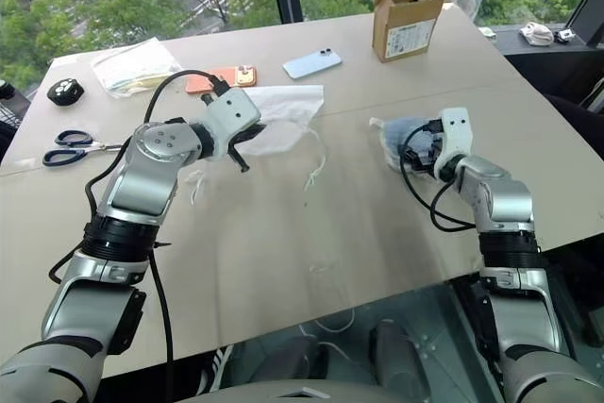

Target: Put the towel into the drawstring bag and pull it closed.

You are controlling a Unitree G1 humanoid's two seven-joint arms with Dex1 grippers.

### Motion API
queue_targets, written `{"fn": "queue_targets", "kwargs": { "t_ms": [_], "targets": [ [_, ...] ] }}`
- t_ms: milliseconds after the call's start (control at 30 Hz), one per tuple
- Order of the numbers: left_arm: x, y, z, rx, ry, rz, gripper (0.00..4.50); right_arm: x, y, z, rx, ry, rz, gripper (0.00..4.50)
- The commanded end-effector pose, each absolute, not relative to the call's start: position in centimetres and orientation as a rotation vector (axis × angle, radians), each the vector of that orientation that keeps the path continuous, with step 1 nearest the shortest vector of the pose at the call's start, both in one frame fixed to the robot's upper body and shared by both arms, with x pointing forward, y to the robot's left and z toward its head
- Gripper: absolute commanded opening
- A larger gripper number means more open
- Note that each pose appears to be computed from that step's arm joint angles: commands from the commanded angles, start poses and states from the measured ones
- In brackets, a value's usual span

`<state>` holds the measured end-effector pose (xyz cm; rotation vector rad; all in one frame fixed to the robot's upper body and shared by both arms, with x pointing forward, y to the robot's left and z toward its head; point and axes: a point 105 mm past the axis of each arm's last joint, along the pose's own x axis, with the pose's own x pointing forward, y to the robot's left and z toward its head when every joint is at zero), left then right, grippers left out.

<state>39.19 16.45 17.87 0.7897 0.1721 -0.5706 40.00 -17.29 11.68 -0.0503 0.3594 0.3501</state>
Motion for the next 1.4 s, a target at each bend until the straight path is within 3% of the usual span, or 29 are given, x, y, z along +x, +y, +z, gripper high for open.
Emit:
{"fn": "queue_targets", "kwargs": {
  "t_ms": [33,167,200,267,400,500,600,767,900,1000,1100,1233,1300,1400],
  "targets": [
    [39.3,16.6,19.0,0.807,0.132,-0.547,0.1,39.3,-16.7,9.1,-0.154,0.466,0.385,4.5],
    [39.4,16.5,19.0,0.808,0.129,-0.545,0.1,39.3,-17.3,7.6,-0.169,0.539,0.352,4.5],
    [39.4,16.3,19.1,0.796,0.126,-0.55,0.04,39.4,-17.8,7.3,-0.185,0.55,0.334,4.25],
    [39.5,16.1,19.6,0.774,0.116,-0.555,0.0,39.6,-18.7,6.8,-0.173,0.57,0.286,3.69],
    [39.7,16.0,19.7,0.778,0.113,-0.555,0.0,39.9,-19.6,6.9,-0.126,0.577,0.24,1.83],
    [40.0,15.7,20.1,0.775,0.099,-0.559,0.0,39.8,-19.7,6.7,-0.113,0.584,0.231,1.16],
    [40.2,15.3,20.4,0.763,0.087,-0.566,0.0,39.8,-19.4,7.3,-0.091,0.538,0.242,0.22],
    [40.5,14.5,20.7,0.684,0.09,-0.586,0.0,39.9,-15.1,13.9,-0.014,0.234,0.488,0.11],
    [40.6,13.6,21.1,0.622,0.095,-0.608,0.0,36.2,-10.0,19.5,0.008,0.043,0.817,0.11],
    [40.5,13.1,21.3,0.6,0.099,-0.636,0.0,31.2,-6.4,20.2,-0.034,0.09,1.122,0.11],
    [40.6,13.0,21.2,0.614,0.107,-0.643,0.0,27.5,-4.8,18.7,-0.172,0.192,1.308,0.11],
    [40.1,12.2,20.8,0.645,0.107,-0.712,0.0,28.4,-4.2,16.6,-0.342,0.232,1.248,0.11],
    [39.6,11.6,20.7,0.637,0.107,-0.765,0.0,30.4,-4.0,17.1,-0.361,0.171,1.141,0.11],
    [38.4,10.6,20.4,0.632,0.098,-0.851,0.0,31.2,-3.5,18.1,-0.34,0.115,1.106,0.11]
  ]
}}
